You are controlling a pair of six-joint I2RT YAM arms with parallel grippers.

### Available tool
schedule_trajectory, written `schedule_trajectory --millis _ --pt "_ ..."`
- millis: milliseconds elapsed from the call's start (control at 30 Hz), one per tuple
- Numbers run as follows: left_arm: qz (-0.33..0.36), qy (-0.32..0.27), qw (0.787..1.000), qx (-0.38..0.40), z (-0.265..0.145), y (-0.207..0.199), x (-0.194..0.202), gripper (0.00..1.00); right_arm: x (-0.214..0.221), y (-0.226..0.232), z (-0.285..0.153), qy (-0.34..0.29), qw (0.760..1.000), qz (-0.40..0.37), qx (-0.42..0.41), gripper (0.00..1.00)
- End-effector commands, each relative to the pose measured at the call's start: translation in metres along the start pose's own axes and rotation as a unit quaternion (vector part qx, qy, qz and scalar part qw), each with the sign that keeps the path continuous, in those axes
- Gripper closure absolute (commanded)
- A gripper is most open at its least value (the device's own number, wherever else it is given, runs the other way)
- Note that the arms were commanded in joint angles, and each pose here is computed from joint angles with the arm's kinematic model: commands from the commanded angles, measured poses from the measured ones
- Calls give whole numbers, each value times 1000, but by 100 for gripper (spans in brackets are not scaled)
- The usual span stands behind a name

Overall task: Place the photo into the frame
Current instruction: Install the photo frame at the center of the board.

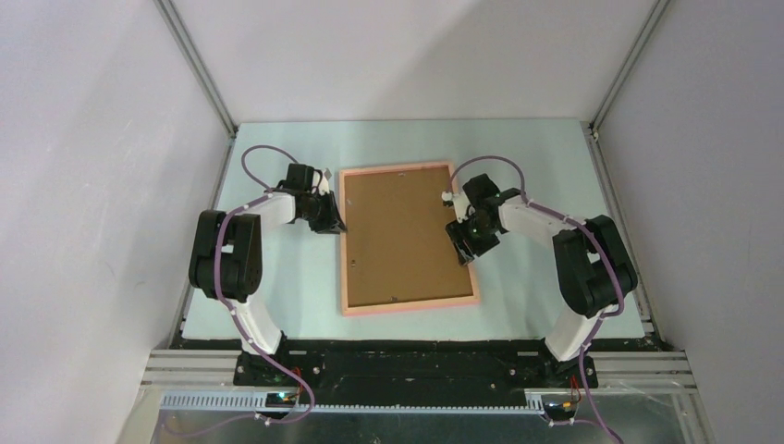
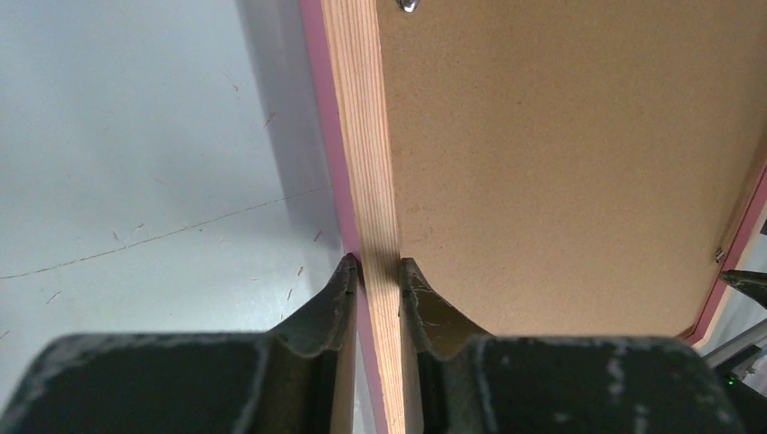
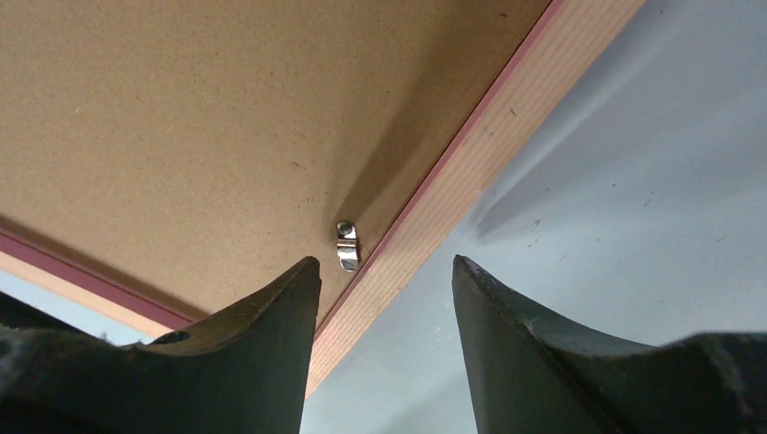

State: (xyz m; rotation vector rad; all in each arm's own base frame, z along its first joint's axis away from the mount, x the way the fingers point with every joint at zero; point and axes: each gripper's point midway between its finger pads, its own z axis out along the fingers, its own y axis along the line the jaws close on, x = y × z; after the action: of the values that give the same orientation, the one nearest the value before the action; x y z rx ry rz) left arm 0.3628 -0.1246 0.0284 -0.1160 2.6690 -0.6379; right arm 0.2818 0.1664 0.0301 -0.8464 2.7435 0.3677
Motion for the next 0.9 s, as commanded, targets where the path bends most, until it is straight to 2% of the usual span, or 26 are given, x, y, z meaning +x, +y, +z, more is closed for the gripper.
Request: schedule_trajectory --millis 0,667,867 --pt "12 -27 999 26 -10 -13 -11 100 -9 -5 1 -16 999 -14 29 41" --pt "12 -25 999 25 -9 -12 -11 100 -3 -1 7 -6 998 -36 55 47" --pt "13 -25 999 25 -9 -11 -11 100 -6 -4 8 -12 997 -38 62 54"
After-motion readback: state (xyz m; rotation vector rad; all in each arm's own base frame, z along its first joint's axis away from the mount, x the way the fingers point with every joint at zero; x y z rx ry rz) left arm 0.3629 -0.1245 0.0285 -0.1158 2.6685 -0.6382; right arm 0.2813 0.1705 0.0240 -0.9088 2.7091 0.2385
